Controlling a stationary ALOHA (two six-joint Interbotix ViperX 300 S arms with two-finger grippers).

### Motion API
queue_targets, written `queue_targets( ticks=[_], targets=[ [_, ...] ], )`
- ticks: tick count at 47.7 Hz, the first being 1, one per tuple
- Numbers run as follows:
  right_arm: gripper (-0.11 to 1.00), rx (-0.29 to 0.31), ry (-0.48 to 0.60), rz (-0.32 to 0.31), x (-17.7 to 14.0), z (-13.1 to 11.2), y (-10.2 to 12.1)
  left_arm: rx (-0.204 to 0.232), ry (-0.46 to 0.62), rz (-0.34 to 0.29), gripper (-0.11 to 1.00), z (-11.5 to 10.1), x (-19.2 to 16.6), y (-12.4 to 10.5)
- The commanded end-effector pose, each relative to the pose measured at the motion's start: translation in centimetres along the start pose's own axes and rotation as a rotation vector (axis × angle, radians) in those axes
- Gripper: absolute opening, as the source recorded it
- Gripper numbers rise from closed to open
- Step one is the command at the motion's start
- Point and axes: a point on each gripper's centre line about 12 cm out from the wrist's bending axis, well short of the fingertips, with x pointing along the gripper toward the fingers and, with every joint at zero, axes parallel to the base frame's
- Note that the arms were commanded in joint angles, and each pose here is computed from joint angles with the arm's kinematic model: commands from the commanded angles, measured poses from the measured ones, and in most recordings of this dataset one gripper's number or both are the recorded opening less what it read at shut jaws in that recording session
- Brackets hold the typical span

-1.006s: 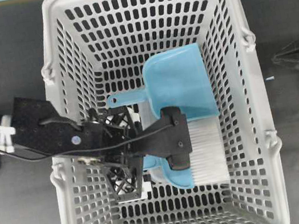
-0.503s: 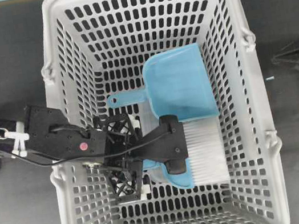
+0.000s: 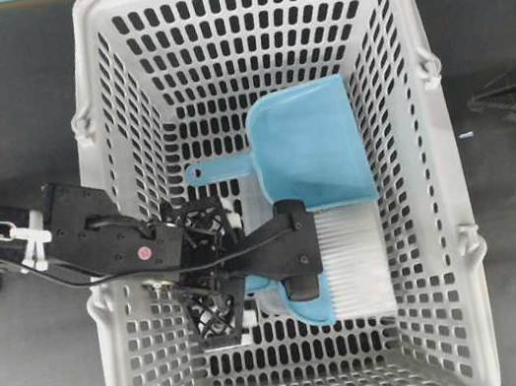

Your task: Pick up the hand brush from the shopping basket with the left arm.

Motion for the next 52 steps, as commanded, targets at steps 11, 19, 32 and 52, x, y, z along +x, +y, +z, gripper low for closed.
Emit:
queue_targets(
  ticks=[11,19,32,52],
  targets=[
    [-0.01,0.004,-0.005,-0.004,0.1,0.1,-0.1,0.072,-0.066,-0.016,0.27,0.3,-1.3,-0.8],
    [-0.01,0.006,-0.003,-0.004,0.1,0.1,-0.1,0.079,-0.065,-0.015,0.27,0.1,-1.3,-0.7],
    [-0.01,0.007,-0.003,-0.005,0.1,0.1,-0.1,0.063,-0.077,-0.018,0.27,0.2,-1.6,-0.7],
    [-0.01,0.009,-0.003,-0.005,0.1,0.1,-0.1,0.046,-0.35,-0.054,0.27,3.2,-12.7,-0.2]
  ],
)
